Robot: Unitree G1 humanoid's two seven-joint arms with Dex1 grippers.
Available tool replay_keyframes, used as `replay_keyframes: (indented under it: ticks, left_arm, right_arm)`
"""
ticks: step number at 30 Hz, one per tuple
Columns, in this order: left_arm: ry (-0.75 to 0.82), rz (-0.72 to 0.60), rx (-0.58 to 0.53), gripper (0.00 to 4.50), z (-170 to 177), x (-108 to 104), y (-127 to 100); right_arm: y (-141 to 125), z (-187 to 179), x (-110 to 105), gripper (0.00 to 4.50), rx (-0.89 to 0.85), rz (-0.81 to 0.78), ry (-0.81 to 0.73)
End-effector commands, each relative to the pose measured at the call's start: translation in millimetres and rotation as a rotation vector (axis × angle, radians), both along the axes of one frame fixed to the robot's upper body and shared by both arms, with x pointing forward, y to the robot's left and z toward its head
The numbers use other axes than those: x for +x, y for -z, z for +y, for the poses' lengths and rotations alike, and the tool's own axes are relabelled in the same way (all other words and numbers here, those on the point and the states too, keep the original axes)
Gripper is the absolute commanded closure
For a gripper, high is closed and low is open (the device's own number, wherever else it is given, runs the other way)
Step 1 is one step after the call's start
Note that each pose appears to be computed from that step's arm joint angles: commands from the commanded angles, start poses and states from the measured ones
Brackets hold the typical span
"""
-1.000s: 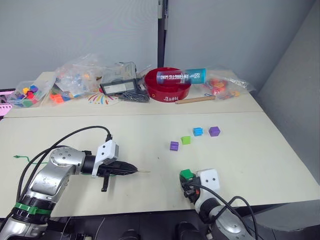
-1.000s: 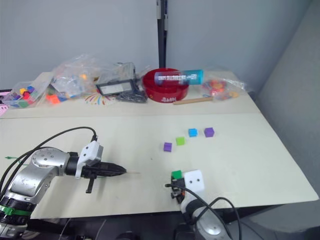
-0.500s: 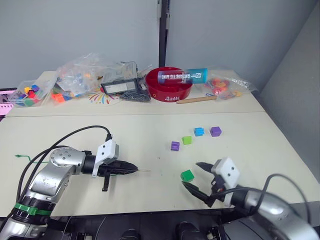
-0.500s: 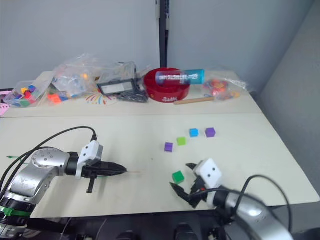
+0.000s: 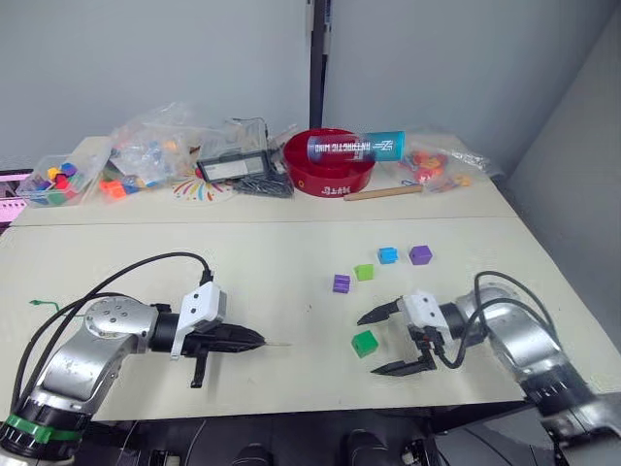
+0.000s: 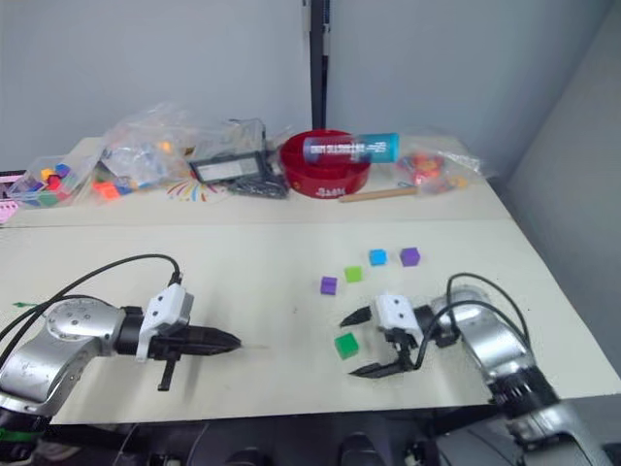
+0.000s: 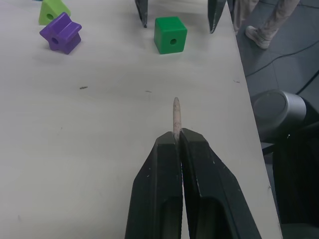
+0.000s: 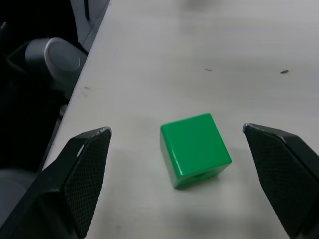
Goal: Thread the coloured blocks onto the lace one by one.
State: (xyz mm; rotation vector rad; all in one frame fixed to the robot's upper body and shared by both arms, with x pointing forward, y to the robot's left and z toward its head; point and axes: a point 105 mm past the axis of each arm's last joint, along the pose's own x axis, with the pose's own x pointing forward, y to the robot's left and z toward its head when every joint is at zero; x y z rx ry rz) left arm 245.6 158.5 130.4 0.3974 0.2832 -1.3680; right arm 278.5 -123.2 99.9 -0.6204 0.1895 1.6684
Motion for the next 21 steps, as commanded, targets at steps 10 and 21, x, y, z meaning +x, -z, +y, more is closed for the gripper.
replay_keyframes:
  ticks: [10,21]
  left_arm:
    - [-0.022,-0.036,-0.001,4.5,1.9,-9.3,-13.3]
    - [-0.034,-0.072,-0.016,4.5,-18.3,-3.2,-8.5]
  right_arm:
    - [-2.5,3.1,16.7,1.61,0.016,-0.015,-0.088]
    - [4.9,26.7,2.3,3.34,0.139,0.066,0.058]
